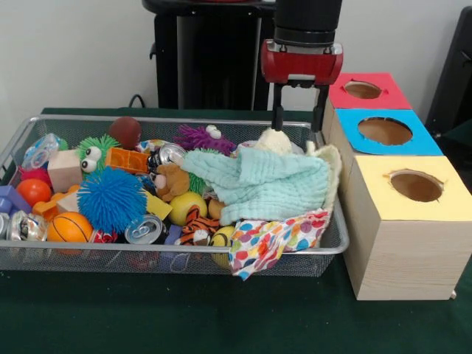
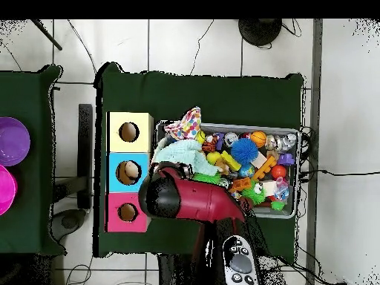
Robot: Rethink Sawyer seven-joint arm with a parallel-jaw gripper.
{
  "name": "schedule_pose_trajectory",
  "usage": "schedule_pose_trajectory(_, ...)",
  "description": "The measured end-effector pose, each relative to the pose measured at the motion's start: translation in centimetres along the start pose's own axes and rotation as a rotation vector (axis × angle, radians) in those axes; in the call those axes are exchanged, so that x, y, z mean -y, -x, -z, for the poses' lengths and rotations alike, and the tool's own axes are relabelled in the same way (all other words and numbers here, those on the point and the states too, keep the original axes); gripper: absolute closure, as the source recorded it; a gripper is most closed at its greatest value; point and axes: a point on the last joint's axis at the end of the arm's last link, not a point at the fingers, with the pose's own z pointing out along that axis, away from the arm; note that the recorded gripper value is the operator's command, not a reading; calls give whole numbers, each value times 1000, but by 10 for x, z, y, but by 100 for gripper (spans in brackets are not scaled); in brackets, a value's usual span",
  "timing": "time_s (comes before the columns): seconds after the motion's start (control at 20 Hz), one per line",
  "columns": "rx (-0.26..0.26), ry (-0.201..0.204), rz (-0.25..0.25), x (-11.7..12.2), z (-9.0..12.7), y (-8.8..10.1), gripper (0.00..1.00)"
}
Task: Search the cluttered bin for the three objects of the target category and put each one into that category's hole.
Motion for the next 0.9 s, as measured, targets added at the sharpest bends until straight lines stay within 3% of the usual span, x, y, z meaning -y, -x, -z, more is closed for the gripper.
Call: schedule_pose_trajectory(0.9, 45, -24, -69, 43, 5, 11, 0)
